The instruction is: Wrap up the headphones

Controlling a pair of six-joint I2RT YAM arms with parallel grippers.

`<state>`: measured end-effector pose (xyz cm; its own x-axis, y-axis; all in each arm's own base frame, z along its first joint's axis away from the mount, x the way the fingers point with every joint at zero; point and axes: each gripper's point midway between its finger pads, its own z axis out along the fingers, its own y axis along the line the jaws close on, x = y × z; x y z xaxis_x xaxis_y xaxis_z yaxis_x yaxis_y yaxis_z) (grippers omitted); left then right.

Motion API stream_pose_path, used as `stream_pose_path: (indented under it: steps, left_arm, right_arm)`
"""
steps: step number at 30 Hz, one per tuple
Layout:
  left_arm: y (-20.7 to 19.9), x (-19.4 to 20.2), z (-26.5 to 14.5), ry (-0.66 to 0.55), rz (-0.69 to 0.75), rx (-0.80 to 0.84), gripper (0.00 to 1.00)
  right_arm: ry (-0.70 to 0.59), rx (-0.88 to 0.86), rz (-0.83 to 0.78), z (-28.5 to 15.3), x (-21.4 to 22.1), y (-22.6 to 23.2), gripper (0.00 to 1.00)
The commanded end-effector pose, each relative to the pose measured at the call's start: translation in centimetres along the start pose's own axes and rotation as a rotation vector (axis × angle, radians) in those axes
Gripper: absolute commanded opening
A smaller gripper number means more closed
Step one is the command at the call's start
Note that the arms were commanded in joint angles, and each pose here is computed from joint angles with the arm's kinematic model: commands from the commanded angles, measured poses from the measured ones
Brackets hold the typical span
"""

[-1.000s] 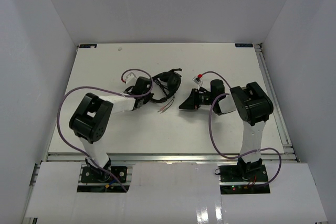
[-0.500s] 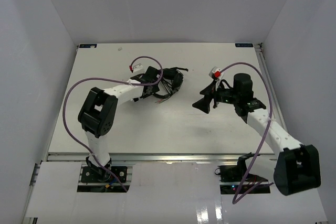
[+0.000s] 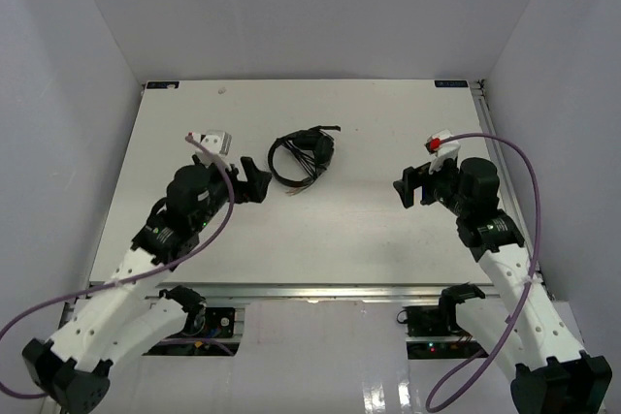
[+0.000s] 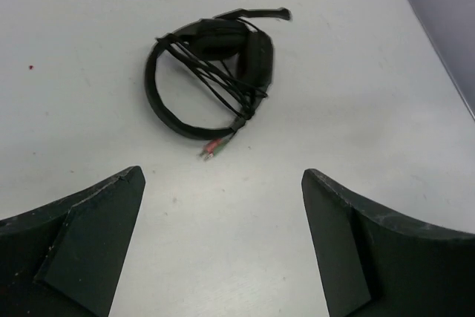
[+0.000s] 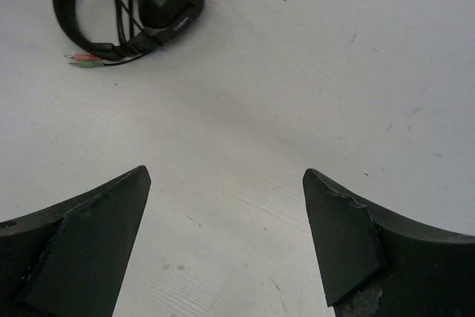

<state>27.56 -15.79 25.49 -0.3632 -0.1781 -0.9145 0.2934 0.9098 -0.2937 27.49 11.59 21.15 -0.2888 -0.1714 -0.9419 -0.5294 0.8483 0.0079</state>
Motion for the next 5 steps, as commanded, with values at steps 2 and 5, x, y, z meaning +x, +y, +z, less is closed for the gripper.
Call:
stream_pose_path:
  steps: [2,5]
  left_arm:
    - [-2.6,4.3,-4.2,0.01,0.164,0.31,0.98]
    - [-2.4,4.8,-6.0,-0.03,0.165,0.335,0.98]
  right_arm:
    - [0.013,0.198,0.021,-2.7,0.2,-3.0,0.9]
    - [0.011,0.199,0.041,-3.4,0.4,-3.1,0.9]
